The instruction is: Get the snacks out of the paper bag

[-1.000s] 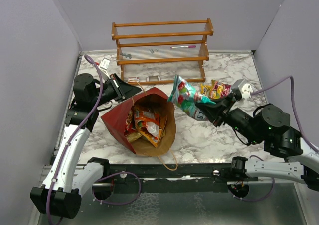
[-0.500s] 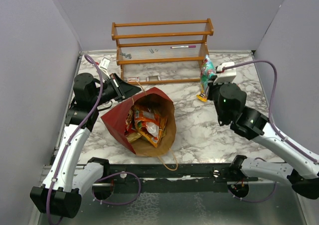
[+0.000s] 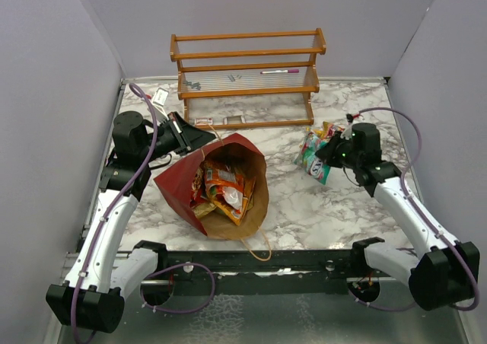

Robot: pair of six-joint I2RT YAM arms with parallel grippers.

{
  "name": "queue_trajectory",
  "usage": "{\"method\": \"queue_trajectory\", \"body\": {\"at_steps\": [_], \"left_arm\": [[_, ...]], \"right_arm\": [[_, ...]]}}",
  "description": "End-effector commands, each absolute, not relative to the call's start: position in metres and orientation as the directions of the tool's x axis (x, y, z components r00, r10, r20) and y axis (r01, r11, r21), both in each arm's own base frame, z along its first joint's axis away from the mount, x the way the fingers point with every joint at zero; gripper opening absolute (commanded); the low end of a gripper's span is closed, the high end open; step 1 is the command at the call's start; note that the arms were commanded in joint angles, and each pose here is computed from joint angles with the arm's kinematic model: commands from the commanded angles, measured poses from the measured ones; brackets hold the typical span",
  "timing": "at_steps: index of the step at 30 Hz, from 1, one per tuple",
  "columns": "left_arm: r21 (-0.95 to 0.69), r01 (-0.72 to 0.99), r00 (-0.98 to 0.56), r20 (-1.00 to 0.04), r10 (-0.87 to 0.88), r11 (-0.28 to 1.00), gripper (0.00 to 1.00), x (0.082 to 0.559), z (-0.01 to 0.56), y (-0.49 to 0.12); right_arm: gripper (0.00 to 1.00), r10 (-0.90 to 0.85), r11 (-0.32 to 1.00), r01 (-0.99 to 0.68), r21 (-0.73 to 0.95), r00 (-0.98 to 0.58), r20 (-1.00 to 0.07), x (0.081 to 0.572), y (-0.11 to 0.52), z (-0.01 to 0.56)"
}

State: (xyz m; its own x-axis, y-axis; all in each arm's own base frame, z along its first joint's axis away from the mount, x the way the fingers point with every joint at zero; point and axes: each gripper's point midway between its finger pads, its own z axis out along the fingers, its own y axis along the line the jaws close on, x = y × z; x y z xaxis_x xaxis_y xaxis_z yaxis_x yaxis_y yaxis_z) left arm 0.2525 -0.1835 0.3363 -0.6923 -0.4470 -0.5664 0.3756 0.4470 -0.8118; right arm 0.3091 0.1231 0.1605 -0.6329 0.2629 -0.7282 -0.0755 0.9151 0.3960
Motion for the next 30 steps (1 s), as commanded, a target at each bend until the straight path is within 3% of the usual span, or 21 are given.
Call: {"method": "queue_trajectory", "body": {"at_steps": [1, 5, 9, 14, 19, 25, 30], "left_arm": [[-0.793, 0.404, -0.664, -0.597, -0.451, 0.455, 0.0, 0.252, 0.346, -0.181], [-0.794, 0.408, -0.662, -0.597, -0.453, 0.451, 0.0, 0.251, 0.347, -0.181], [-0.796, 0.41, -0.665, -0.595, -0.452, 0.445, 0.0, 0.251, 0.347, -0.182], [-0.798, 0.404, -0.664, -0.592, -0.458, 0.446, 0.0, 0.251, 0.348, -0.182], [-0.805, 0.394, -0.666, -0.582, -0.467, 0.443, 0.0, 0.252, 0.348, -0.181], [-0.808, 0.386, -0.668, -0.578, -0.469, 0.445, 0.0, 0.253, 0.347, -0.181], [-0.811, 0.378, -0.672, -0.572, -0.47, 0.447, 0.0, 0.254, 0.344, -0.181]], "right_arm": [[0.01, 0.387, 0.773, -0.208, 0.599, -0.594, -0.705, 0.312, 0.129, 0.206], [0.01, 0.405, 0.723, -0.224, 0.654, -0.629, -0.663, 0.307, 0.131, 0.2], [0.01, 0.424, 0.562, -0.291, 0.774, -0.702, -0.572, 0.296, 0.159, 0.2], [0.01, 0.491, 0.429, -0.243, 0.87, -0.746, -0.451, 0.301, 0.18, 0.196], [0.01, 0.595, 0.409, -0.1, 0.907, -0.724, -0.348, 0.322, 0.192, 0.181], [0.01, 0.694, 0.357, 0.129, 0.925, -0.7, -0.17, 0.337, 0.195, 0.124], [0.01, 0.749, 0.373, 0.243, 0.895, -0.649, -0.136, 0.351, 0.19, 0.078]]}}
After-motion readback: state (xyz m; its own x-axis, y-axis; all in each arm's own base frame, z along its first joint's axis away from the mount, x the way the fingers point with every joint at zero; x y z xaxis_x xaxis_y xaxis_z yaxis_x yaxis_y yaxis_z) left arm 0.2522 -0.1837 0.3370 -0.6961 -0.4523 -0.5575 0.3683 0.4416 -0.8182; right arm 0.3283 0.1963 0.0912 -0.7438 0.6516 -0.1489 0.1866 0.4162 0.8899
